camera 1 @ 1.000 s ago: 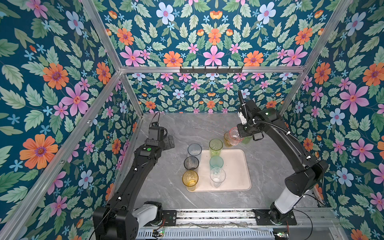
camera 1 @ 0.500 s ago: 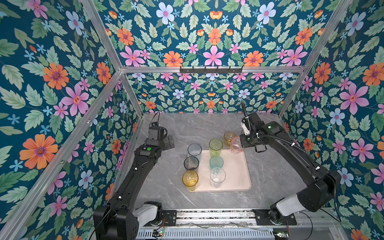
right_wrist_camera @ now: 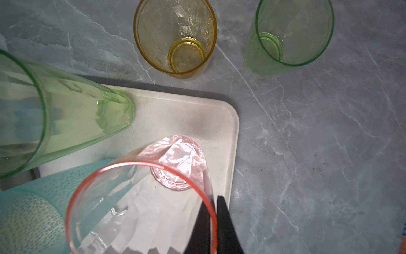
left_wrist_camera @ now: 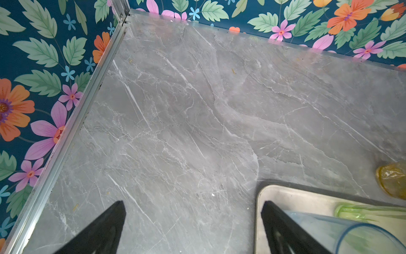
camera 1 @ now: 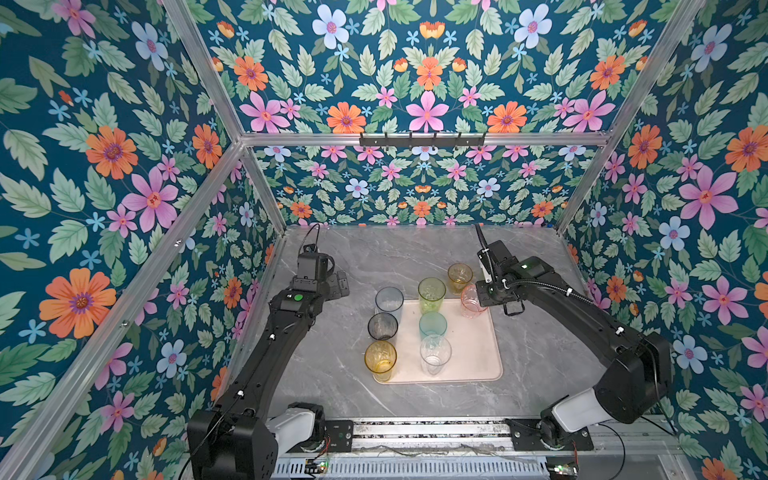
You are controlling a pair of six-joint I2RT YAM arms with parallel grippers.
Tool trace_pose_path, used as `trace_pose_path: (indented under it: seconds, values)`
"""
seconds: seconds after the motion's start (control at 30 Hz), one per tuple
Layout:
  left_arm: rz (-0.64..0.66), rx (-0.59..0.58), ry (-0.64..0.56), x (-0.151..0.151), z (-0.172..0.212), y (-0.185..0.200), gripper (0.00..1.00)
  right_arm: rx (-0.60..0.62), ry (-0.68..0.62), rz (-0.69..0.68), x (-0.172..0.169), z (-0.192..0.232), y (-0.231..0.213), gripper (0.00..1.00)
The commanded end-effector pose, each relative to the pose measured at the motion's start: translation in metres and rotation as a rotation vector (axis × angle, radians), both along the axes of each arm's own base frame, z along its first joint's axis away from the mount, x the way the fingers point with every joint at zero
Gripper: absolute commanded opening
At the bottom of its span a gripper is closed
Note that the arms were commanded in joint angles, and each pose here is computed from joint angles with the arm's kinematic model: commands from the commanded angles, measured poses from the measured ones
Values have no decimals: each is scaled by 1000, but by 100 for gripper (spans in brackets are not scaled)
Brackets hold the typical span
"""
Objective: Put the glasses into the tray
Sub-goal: 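Carry the pink glass toward the robot and lower it onto the tray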
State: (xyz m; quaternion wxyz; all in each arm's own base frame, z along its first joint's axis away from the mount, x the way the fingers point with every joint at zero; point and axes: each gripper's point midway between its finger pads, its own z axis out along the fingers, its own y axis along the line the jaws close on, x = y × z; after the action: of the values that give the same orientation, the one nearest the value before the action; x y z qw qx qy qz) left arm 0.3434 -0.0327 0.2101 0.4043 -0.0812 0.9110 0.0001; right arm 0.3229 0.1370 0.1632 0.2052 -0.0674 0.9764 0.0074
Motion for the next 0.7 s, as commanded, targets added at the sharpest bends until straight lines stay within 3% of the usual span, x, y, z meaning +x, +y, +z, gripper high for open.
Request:
trace_pose_path:
  seconds: [0.0,0.67]
  values:
    - [-2,-6,-10,2,3,-1,99,25,-31,-12,10,-3,6,0]
    - [-9,-12,-5,2,1,-2,99,-1,12,-19,15,-34,7,0]
